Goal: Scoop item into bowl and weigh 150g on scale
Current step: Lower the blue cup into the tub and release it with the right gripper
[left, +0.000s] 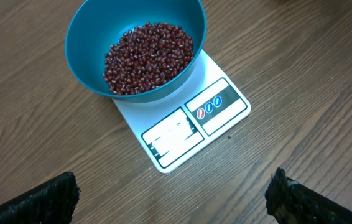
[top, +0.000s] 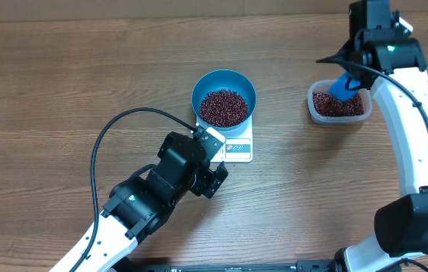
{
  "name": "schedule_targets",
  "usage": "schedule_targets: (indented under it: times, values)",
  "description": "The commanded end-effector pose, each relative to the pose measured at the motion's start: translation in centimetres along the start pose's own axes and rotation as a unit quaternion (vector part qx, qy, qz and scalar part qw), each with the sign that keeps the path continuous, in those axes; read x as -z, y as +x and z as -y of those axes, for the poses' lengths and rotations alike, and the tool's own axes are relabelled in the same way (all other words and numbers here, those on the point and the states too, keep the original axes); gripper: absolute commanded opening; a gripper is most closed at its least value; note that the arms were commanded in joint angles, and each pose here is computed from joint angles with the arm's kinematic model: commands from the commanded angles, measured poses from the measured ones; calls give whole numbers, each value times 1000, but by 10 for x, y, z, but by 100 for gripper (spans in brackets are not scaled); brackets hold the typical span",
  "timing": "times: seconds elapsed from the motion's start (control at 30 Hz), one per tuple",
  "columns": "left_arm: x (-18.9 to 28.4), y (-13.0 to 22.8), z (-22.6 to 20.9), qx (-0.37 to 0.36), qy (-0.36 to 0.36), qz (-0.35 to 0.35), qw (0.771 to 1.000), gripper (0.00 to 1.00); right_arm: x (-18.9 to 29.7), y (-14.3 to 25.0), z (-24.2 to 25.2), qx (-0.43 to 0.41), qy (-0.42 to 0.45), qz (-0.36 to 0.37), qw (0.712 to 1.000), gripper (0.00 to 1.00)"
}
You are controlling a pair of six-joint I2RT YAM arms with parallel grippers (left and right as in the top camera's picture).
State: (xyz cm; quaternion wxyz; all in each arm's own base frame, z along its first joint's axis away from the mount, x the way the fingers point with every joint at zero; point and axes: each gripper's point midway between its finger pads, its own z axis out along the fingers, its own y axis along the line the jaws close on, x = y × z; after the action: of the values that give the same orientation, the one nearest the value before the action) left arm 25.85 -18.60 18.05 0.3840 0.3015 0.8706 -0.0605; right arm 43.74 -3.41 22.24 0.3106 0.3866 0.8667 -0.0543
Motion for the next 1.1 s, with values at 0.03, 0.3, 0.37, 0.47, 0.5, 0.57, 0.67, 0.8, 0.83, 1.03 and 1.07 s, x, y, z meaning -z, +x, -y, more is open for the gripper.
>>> schedule_targets:
  times: [0.03, 0.3, 0.37, 0.47, 0.5, 0.57, 0.67, 0.8, 0.83, 1.03, 1.07]
  values:
    - [-2, 2, -2, 6, -7, -4, 1000, 100, -5, 5, 4, -94, -4, 1, 996, 4]
    - [-2, 2, -2, 6, -7, -4, 1000, 100, -30, 21, 8, -106, 3, 2, 994, 4]
    - [-2, 2, -2, 6, -7, -4, 1000, 100, -38, 27, 11, -106, 6, 4, 994, 4]
    - [-2, 2, -2, 6, -7, -3, 1000, 100, -48, 34, 13, -106, 5, 4, 994, 4]
    - [-2, 2, -2, 6, -7, -3, 1000, 100, -52, 36, 13, -107, 4, 5, 994, 4]
    - [-2, 2, -2, 6, -7, -4, 1000, 100, -56, 39, 13, -108, 3, 6, 994, 4]
    - [-2, 2, -2, 6, -7, -4, 1000, 100, -59, 39, 12, -110, -1, 9, 994, 4]
    - [-2, 2, -2, 6, -7, -4, 1000, 100, -59, 40, 13, -108, 0, 8, 994, 18]
    - [-2, 2, -2, 6, -7, -4, 1000, 99, -59, 41, 15, -107, 4, 5, 994, 28]
    - [-2, 2, -2, 6, -7, -4, 1000, 99, -58, 53, 27, -93, 30, -15, 995, 75]
    - [-2, 2, -2, 6, -7, -4, 1000, 99, -58, 55, 28, -91, 33, -19, 995, 78]
